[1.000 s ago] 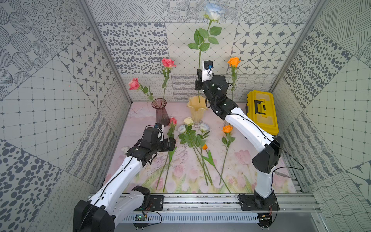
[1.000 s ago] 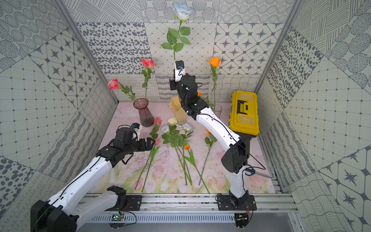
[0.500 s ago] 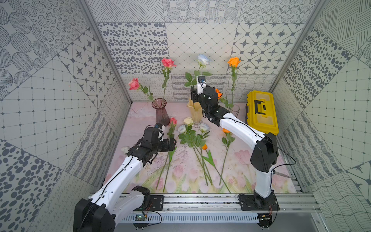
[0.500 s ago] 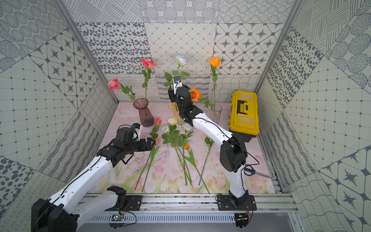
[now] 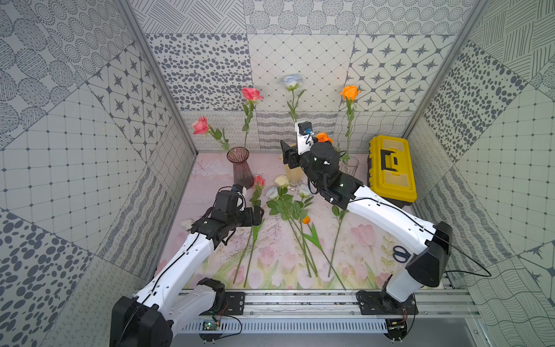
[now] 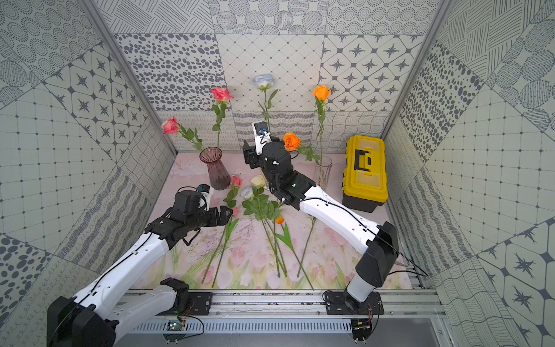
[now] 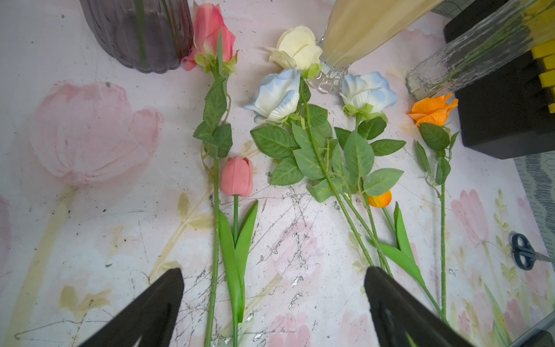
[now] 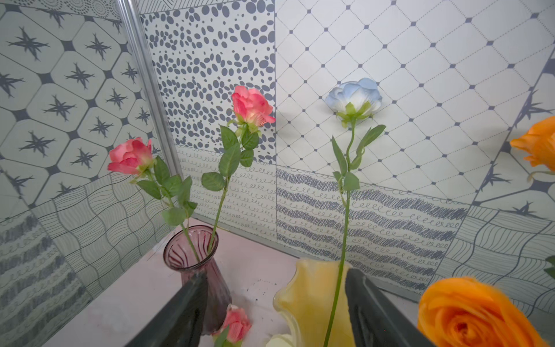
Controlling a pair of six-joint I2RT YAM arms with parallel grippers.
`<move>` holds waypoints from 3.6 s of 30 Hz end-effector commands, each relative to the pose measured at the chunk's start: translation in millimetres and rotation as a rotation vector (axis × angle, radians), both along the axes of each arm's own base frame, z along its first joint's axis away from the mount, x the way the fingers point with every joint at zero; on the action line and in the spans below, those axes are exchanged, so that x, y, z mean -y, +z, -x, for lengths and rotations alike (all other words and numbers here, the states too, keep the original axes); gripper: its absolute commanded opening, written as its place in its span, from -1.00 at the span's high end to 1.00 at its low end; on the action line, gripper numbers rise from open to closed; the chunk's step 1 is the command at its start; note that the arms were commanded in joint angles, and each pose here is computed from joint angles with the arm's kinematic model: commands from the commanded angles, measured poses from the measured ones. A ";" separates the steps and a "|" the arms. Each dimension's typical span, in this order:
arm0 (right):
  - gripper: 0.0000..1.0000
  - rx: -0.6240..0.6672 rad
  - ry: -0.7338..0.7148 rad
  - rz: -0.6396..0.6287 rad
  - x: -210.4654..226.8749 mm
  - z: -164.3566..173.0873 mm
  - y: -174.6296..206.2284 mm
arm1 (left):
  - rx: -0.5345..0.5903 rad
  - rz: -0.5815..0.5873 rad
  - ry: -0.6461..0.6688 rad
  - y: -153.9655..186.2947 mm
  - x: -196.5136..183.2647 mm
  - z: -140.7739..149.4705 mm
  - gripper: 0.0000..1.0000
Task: Arrange the flowers in different vases according to their variety
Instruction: Insert the flower into the vase, then pick up the flower at the center of the board.
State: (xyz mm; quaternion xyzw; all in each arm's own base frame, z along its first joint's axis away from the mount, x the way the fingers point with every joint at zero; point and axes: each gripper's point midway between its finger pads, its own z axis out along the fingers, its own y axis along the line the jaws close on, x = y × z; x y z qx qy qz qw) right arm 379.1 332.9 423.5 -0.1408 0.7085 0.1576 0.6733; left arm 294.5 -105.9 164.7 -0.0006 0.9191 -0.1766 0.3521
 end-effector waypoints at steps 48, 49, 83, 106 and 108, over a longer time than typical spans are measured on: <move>-0.25 -1.233 -0.439 -0.226 188.4 96.9 -355.5 | -0.101 0.017 -0.073 -10.6 14.7 14.3 -0.98; -0.21 -1.233 -0.448 -0.225 188.9 94.6 -357.1 | -0.101 0.017 -0.073 -10.4 14.9 14.2 -0.98; 0.03 -1.293 -0.583 -0.120 212.1 107.8 -395.3 | -0.115 0.005 -0.065 -13.1 13.0 13.3 -0.98; 1.00 -1.216 -0.560 -0.040 194.0 82.4 -386.6 | -0.116 -0.002 -0.059 -13.4 11.2 14.2 -0.98; 1.00 -1.140 -0.561 -0.022 193.0 80.6 -368.0 | -0.116 -0.003 -0.058 -13.3 11.4 14.2 -0.98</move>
